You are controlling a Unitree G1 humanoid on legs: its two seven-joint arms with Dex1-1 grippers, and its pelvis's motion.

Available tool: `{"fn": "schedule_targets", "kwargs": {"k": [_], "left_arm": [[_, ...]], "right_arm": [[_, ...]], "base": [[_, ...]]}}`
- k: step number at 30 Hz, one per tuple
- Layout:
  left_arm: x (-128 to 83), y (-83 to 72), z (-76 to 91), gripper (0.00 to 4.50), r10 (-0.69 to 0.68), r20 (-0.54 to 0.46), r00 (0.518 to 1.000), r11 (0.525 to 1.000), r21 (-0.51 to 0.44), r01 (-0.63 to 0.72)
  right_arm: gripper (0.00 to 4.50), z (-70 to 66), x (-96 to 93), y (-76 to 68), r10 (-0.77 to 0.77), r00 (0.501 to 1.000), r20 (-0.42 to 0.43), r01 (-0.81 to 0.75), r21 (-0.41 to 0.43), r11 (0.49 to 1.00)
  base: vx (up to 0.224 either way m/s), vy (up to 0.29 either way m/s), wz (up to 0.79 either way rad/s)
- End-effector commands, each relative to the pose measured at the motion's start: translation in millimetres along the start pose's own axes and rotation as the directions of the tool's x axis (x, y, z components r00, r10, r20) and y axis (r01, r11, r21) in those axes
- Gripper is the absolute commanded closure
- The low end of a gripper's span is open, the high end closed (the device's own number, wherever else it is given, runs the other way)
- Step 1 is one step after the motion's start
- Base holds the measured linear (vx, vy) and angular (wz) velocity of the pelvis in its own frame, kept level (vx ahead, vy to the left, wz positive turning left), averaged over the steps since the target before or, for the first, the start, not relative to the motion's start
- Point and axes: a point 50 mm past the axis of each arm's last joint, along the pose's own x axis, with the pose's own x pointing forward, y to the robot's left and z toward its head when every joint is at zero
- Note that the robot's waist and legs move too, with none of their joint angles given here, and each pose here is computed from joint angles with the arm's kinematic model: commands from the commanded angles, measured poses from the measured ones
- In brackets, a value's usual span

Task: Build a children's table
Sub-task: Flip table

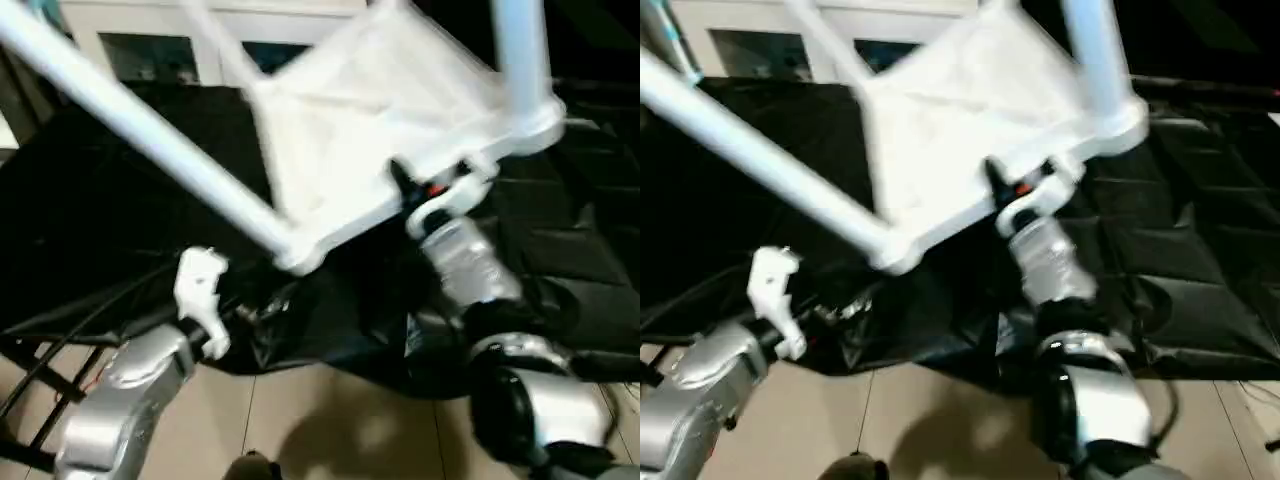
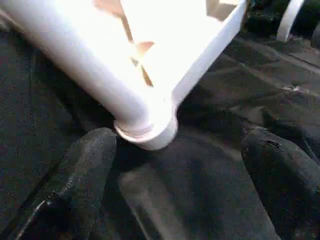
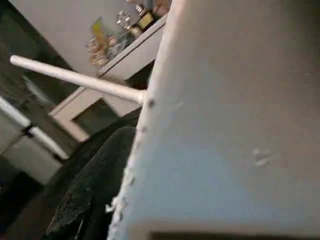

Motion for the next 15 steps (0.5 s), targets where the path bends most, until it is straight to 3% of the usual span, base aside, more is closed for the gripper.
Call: {"fn": "schedule_targets", "kwargs": {"k": [1,6,9,11,12,14,15], "left_arm": [[3.2,-6.1,14.7,0.0,-0.062,0.051,0.997,0.996,0.061,0.059],[6.8,-13.8,30.5,0.0,-0.131,0.099,0.986,0.985,0.128,0.118],[14.9,-3.2,47.8,0.0,-0.02,0.182,0.983,0.973,0.229,-0.023],[18.6,4.1,57.6,0.0,0.036,0.235,0.971,0.967,0.237,-0.094],[19.4,5.6,60.4,0.0,0.041,0.249,0.968,0.967,0.232,-0.101],[23.2,8.8,82.6,0.0,0.034,0.333,0.942,0.947,0.292,-0.137],[23.2,8.8,82.6,0.0,0.034,0.333,0.942,0.947,0.292,-0.137]], "right_arm": [[2.36,27.9,-1.1,0.8,-0.016,0.998,0.065,0.027,-0.175,0.984],[2.36,31.8,-5.3,1.3,-0.024,0.999,0.049,0.036,-0.262,0.965],[2.36,33.3,-6.7,1.1,-0.039,0.999,0.029,0.046,-0.331,0.942],[2.36,34.8,-6.4,-0.2,-0.055,0.998,0.019,0.058,-0.368,0.928],[2.36,35.4,-6.6,-0.3,-0.061,0.998,0.017,0.063,-0.375,0.925],[2.36,46.1,-5.9,-0.8,-0.089,0.996,0.021,0.089,-0.451,0.888],[2.36,46.1,-5.9,-0.8,-0.089,0.996,0.021,0.089,-0.451,0.888]], "base": [[0.0,0.0,0.0],[0.0,0.0,0.0],[0.0,0.0,0.0],[0.0,0.0,0.0],[0.0,0.0,0.0],[0.0,0.0,0.0],[0.0,0.0,0.0]]}}
